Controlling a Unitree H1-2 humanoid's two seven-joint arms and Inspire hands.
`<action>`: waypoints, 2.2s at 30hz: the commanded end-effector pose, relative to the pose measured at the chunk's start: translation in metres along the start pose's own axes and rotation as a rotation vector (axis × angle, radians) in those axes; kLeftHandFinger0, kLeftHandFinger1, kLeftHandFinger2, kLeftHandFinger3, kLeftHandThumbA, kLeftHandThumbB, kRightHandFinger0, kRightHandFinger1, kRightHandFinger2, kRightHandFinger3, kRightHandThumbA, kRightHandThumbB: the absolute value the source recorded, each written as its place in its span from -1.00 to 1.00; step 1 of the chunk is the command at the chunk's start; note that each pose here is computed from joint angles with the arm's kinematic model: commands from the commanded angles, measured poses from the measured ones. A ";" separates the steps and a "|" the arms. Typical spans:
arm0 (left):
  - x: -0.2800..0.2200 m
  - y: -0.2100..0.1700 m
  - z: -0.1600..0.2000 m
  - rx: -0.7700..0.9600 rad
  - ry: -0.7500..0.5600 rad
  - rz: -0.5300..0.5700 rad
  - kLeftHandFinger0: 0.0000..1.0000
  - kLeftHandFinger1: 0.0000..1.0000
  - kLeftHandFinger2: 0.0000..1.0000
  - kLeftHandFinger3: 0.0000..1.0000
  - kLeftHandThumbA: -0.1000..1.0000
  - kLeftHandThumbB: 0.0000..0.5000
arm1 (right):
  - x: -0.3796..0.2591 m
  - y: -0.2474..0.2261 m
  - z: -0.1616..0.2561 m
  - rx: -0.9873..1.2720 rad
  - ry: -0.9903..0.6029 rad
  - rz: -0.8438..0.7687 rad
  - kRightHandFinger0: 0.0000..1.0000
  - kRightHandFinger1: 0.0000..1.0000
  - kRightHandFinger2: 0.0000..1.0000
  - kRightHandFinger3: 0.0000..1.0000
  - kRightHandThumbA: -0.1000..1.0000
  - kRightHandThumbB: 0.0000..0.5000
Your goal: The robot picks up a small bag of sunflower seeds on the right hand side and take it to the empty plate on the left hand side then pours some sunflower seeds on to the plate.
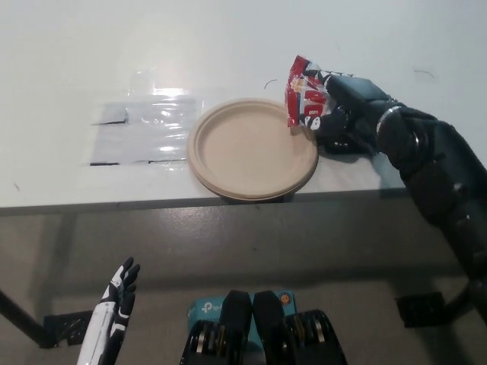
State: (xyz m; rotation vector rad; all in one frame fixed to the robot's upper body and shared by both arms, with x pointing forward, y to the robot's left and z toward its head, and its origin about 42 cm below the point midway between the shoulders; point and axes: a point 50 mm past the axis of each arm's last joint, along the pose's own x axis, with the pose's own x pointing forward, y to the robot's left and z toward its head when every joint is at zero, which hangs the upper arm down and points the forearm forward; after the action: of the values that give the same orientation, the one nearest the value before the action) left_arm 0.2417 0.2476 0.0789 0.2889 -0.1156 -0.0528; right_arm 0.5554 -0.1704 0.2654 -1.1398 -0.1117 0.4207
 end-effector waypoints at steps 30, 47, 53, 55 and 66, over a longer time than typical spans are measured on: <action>0.039 0.004 0.020 -0.054 -0.117 0.021 1.00 1.00 1.00 1.00 1.00 -0.47 | -0.293 0.042 0.085 0.489 -0.809 -0.818 1.00 1.00 1.00 1.00 1.00 0.16; 0.047 0.012 0.025 -0.040 -0.148 0.035 1.00 1.00 1.00 1.00 1.00 -0.46 | -0.207 0.178 0.008 0.555 -0.326 -0.536 1.00 1.00 1.00 1.00 1.00 -0.18; 0.045 0.006 0.023 -0.050 -0.123 0.022 1.00 1.00 1.00 1.00 1.00 -0.47 | -0.212 0.185 0.001 0.571 -0.299 -0.523 1.00 1.00 1.00 1.00 1.00 -0.28; 0.044 0.005 0.023 -0.047 -0.123 0.021 1.00 1.00 1.00 1.00 1.00 -0.41 | -0.214 0.189 -0.001 0.572 -0.287 -0.515 1.00 1.00 1.00 1.00 1.00 -0.24; 0.022 0.003 0.013 -0.029 -0.087 0.006 1.00 1.00 1.00 1.00 1.00 -0.61 | -0.228 0.217 -0.003 0.610 -0.242 -0.447 1.00 1.00 1.00 1.00 1.00 -0.24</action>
State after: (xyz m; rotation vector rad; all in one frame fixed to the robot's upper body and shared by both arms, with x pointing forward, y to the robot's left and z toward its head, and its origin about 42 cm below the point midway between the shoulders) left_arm 0.2623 0.2438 0.0852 0.2483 -0.1452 -0.0601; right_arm 0.2895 -0.1893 0.0908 -0.4638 -0.3254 0.1735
